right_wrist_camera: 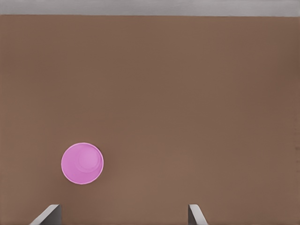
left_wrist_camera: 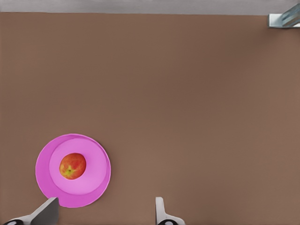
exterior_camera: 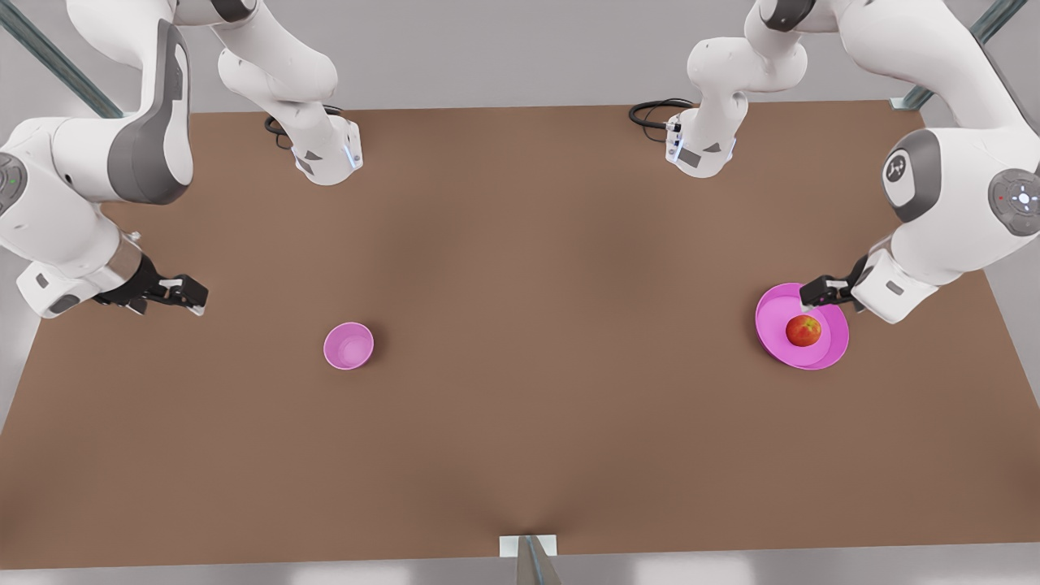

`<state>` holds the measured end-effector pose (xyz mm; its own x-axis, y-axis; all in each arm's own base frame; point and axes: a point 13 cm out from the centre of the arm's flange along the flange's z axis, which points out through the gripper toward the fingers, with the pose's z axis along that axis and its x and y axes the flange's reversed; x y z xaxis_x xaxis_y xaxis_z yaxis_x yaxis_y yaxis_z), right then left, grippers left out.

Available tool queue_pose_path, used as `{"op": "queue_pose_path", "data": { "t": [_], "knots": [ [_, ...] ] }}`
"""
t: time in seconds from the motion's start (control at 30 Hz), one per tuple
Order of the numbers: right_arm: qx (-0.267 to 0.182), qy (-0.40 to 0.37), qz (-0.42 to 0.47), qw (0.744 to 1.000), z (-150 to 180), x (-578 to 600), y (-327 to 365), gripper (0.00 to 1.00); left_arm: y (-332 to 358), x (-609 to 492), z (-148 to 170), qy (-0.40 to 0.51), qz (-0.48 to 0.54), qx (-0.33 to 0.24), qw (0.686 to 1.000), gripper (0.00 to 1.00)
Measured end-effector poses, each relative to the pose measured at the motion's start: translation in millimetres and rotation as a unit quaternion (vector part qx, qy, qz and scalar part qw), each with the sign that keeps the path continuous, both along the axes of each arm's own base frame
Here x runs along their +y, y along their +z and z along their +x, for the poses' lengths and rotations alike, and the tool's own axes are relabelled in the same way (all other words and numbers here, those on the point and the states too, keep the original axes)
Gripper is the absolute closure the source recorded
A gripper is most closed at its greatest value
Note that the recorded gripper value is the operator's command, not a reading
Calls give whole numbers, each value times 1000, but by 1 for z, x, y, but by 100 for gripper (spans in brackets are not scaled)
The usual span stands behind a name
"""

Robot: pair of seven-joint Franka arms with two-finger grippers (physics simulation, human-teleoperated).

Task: Use the left arm to pick up the apple from the plate, transfer it to the gripper of the right arm, and then use the right arm to place it into the bowl

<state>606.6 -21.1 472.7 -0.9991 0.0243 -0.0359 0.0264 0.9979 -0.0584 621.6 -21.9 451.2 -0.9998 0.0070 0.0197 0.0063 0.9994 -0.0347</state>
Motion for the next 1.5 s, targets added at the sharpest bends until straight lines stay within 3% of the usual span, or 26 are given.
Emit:
{"op": "queue_pose_path", "data": {
  "t": [0.1,0.23,0.47,0.83,1.43,1.5],
  "knots": [
    [-3,-2,0,1000,1,-1,1,0,-19,9,-4,2,0,14,1000,0],
    [-4,-2,1,1000,2,1,2,0,-111,57,-45,40,-5,74,996,0],
    [-4,-2,2,1000,2,1,1,0,-223,122,-82,87,-5,61,994,0],
    [4,-1,4,1000,5,3,-10,0,-328,180,-82,87,11,16,996,0],
    [8,-2,5,1000,5,1,-15,0,-408,181,-96,42,14,39,998,0],
    [10,-2,5,1000,6,1,-16,0,-407,181,-95,38,14,37,998,10]
  ]
}}
